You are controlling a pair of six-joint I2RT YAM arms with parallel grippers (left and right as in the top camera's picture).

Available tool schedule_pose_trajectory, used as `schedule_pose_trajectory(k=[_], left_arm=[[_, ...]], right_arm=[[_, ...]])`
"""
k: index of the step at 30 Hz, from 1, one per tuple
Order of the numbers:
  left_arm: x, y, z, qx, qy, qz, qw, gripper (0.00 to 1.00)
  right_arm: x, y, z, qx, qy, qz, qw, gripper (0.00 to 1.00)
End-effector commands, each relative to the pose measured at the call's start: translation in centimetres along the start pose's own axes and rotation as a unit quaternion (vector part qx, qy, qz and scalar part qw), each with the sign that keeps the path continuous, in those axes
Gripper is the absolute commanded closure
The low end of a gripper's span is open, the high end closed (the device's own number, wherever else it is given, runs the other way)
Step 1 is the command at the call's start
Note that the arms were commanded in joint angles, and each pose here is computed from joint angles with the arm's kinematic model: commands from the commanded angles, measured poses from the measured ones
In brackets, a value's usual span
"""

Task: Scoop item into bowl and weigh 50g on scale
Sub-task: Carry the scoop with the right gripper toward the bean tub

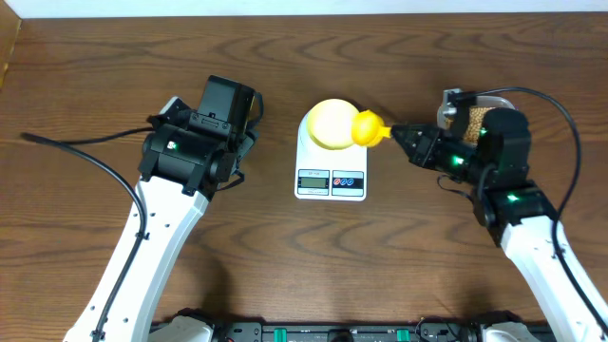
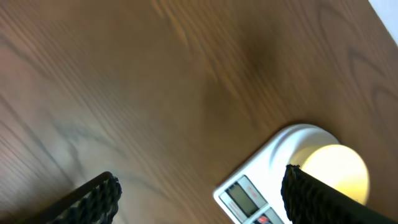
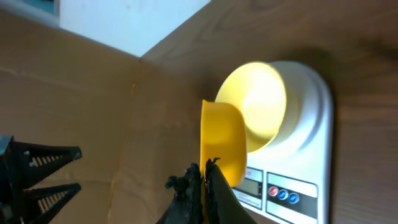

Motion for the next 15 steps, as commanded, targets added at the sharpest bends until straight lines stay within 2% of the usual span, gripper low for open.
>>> schedule_pose_trajectory(k=[1, 8, 13, 15], left_arm=[[0.3, 0.0, 0.7, -0.035, -0.045, 0.024, 0.998, 0.15], [0.3, 0.0, 0.8, -0.037, -0.045, 0.026, 0.998, 0.15], [0.2, 0.0, 0.6, -0.028, -0.047, 0.020, 0.998, 0.15], [0.2, 0.0, 0.6, -0.027, -0.067, 0.020, 0.997, 0.15]], right_arm=[[2.5, 2.0, 1.5, -0.054, 0.059, -0.003, 0.997, 0.98], [3.0, 5.4, 2.1, -0.122, 0.079, -0.134, 0.980, 0.99], [3.5, 7.1, 2.4, -0.154, 0.091, -0.183, 0.967, 0.99], [3.5, 7.4, 2.5, -0.162, 0.091, -0.194, 0.963, 0.99]])
Point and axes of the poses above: each gripper's point midway between its finger pads, its own y axis back along the fingers, its own x axis along the line the jaws close on, z = x × y, the point moved 9 cm from there along y, back along the fingers, and after that the axes turned 6 degrees about -y, right-handed, at the moved point
